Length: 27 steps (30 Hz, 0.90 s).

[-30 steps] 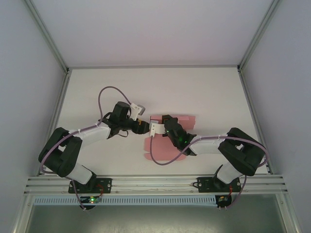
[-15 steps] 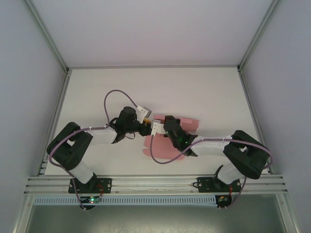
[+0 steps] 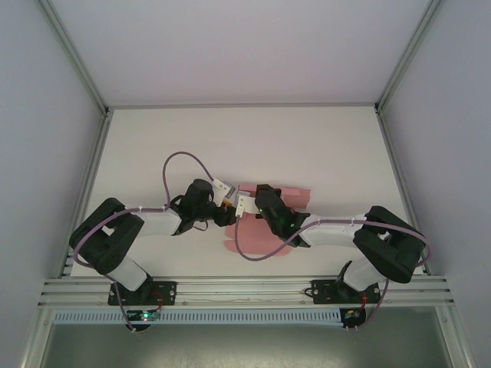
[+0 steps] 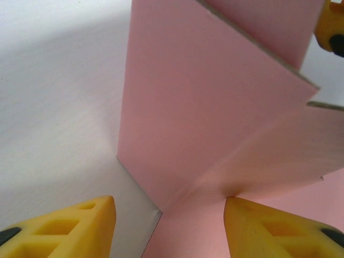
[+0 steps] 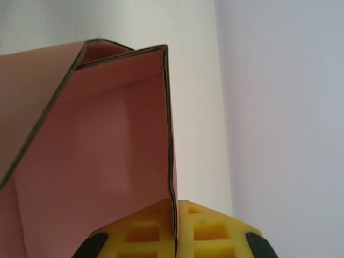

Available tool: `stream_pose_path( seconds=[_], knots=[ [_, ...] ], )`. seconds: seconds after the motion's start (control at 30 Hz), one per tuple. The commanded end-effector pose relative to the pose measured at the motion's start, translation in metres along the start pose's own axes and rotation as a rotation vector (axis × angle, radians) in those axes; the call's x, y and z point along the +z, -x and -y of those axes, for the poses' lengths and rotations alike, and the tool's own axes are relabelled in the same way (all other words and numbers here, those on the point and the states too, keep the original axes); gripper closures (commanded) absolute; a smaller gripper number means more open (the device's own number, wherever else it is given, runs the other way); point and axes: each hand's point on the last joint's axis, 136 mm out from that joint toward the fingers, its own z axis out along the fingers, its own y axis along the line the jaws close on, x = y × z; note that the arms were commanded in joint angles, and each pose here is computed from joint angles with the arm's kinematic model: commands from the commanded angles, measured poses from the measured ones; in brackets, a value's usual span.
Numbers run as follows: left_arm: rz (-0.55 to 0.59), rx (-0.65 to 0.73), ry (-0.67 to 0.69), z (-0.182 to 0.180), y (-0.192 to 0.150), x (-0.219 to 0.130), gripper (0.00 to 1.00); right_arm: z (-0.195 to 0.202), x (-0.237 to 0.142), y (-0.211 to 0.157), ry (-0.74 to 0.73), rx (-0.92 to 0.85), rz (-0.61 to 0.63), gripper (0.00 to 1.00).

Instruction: Assemble paper box

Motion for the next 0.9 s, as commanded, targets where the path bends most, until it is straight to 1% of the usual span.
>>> stream_pose_path(
  seconds=[0.0, 0.1, 0.13, 0.3, 0.37, 0.43, 0.47, 0.67, 0.87],
  knots=[
    [0.059, 0.054, -0.022, 0.007, 0.021, 0.005, 0.42, -0.034, -0.005, 0.001, 0.134, -0.024, 0.017, 1.00],
    [0.089, 0.092, -0.068, 0.019, 0.032, 0.007, 0.39, -0.035, -0.006, 0.001, 0.131, -0.031, 0.012, 1.00],
    [0.088, 0.105, -0.066, 0.020, 0.032, 0.010, 0.37, -0.034, -0.006, 0.002, 0.131, -0.023, 0.015, 1.00],
    [0.094, 0.110, -0.002, 0.010, 0.040, 0.022, 0.36, -0.038, -0.007, 0.002, 0.158, -0.014, 0.009, 1.00],
    [0.128, 0.117, 0.004, 0.012, 0.046, 0.023, 0.36, -0.041, -0.007, 0.000, 0.166, -0.015, -0.001, 1.00],
    [0.161, 0.131, -0.006, 0.016, 0.049, 0.021, 0.32, -0.041, -0.007, 0.000, 0.172, -0.010, -0.004, 1.00],
    [0.166, 0.137, 0.000, 0.016, 0.049, 0.021, 0.32, -0.041, -0.008, 0.000, 0.172, -0.006, -0.006, 1.00],
    [0.145, 0.152, -0.017, 0.024, 0.043, 0.013, 0.28, -0.042, -0.009, -0.003, 0.181, -0.008, -0.021, 1.00],
    [0.084, 0.181, -0.040, 0.030, 0.025, 0.002, 0.26, -0.041, -0.010, -0.008, 0.150, -0.043, -0.039, 1.00]
  ],
)
